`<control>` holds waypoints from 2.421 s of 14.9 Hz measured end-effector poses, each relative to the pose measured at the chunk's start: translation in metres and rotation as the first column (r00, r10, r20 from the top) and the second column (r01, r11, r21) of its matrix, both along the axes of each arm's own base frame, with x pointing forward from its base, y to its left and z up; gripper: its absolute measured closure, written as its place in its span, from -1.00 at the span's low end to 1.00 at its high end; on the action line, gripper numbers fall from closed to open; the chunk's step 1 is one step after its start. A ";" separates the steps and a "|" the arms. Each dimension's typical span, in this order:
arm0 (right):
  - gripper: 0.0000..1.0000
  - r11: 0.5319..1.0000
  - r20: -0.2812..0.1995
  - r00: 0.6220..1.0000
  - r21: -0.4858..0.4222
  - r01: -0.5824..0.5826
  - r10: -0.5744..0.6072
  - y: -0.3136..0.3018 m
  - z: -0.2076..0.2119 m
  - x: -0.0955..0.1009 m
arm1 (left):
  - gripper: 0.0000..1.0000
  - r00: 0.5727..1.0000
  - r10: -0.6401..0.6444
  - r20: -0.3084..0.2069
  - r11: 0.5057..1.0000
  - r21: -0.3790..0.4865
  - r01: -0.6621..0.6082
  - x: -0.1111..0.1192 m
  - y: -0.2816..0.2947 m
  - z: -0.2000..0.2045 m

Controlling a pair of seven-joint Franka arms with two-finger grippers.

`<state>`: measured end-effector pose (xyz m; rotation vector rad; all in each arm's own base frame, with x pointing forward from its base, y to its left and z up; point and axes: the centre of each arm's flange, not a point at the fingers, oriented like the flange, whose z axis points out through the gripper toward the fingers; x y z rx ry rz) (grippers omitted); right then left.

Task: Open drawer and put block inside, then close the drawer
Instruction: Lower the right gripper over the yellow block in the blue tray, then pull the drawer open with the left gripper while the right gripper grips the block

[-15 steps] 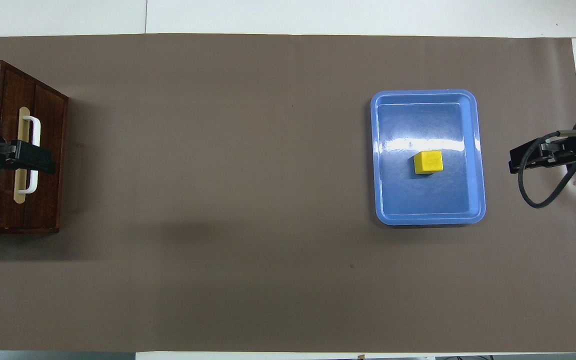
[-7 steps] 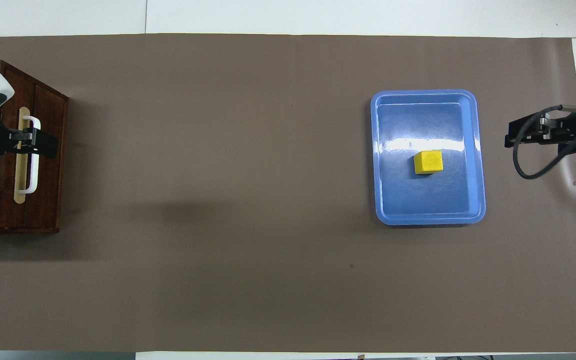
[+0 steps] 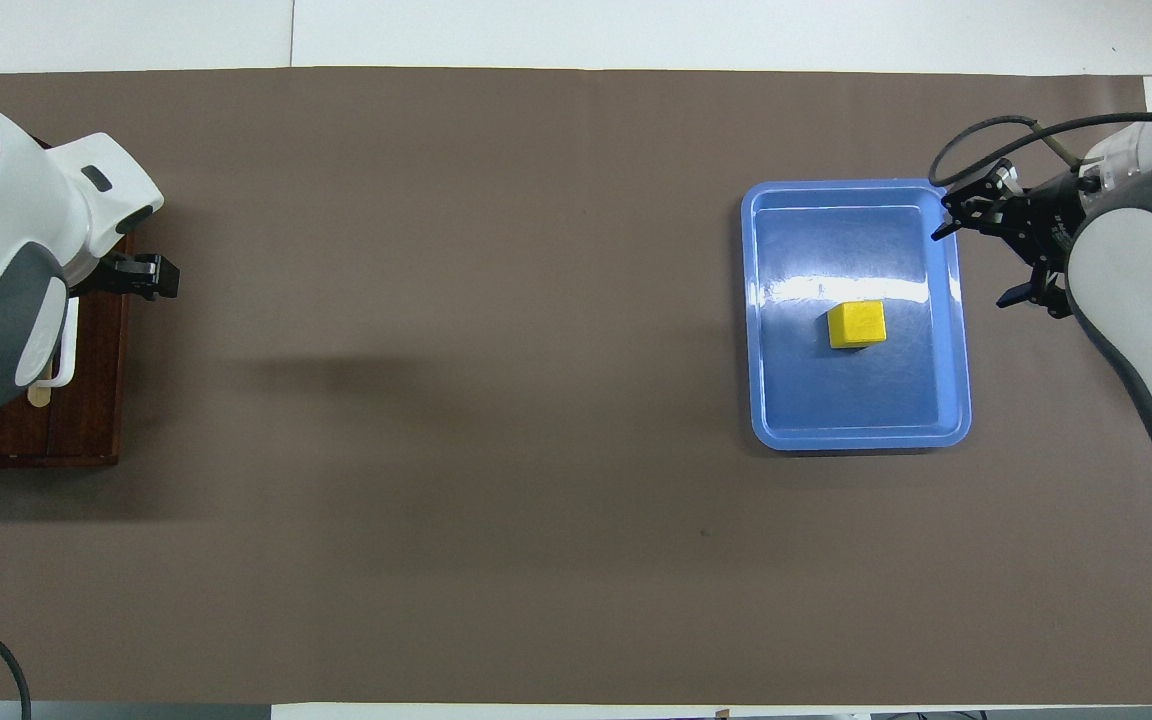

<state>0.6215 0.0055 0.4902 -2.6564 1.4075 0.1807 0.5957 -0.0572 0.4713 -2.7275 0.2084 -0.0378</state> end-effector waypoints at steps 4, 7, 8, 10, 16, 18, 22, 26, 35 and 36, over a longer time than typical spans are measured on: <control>-0.81 0.921 -0.102 0.925 0.098 0.376 -0.367 0.000 -0.032 0.015 | -1.00 0.998 -0.047 0.031 0.998 0.036 0.046 0.003 0.010 -0.024; -0.82 0.864 -0.219 0.864 0.129 0.486 -0.453 -0.019 -0.081 0.021 | -1.00 0.998 -0.047 0.028 0.998 0.045 0.046 0.001 0.020 -0.037; -0.82 0.849 -0.254 0.846 0.133 0.511 -0.469 -0.026 -0.100 0.022 | -1.00 0.999 -0.044 0.030 0.998 0.044 0.043 0.000 0.021 -0.041; -0.82 0.831 -0.302 0.820 0.133 0.541 -0.485 -0.035 -0.127 0.022 | -1.00 0.999 -0.029 0.035 0.999 0.039 0.027 -0.001 0.026 -0.048; -0.83 0.803 -0.355 0.796 0.173 0.571 -0.489 -0.033 -0.159 0.007 | -1.00 0.997 0.045 0.063 0.999 0.015 -0.046 -0.008 0.036 -0.072; -0.83 0.800 -0.359 0.801 0.199 0.567 -0.479 -0.034 -0.168 -0.001 | -1.00 0.997 0.047 0.060 0.999 0.014 -0.048 -0.010 0.035 -0.076; -0.83 0.806 -0.348 0.814 0.216 0.552 -0.464 -0.045 -0.181 -0.014 | -1.00 0.995 0.066 0.076 0.998 0.008 -0.067 -0.011 0.034 -0.080; -0.83 0.803 -0.321 0.830 0.255 0.539 -0.455 -0.051 -0.188 -0.020 | -1.00 0.993 0.075 0.091 0.997 -0.001 -0.075 -0.011 0.030 -0.083; -0.83 0.797 -0.298 0.842 0.293 0.529 -0.450 -0.052 -0.205 -0.028 | -1.00 0.986 0.100 0.130 0.991 -0.104 -0.087 -0.010 -0.006 -0.081; -0.83 0.796 -0.295 0.845 0.301 0.526 -0.447 -0.052 -0.207 -0.029 | -1.00 0.988 0.084 0.127 0.992 -0.107 -0.071 -0.011 -0.018 -0.082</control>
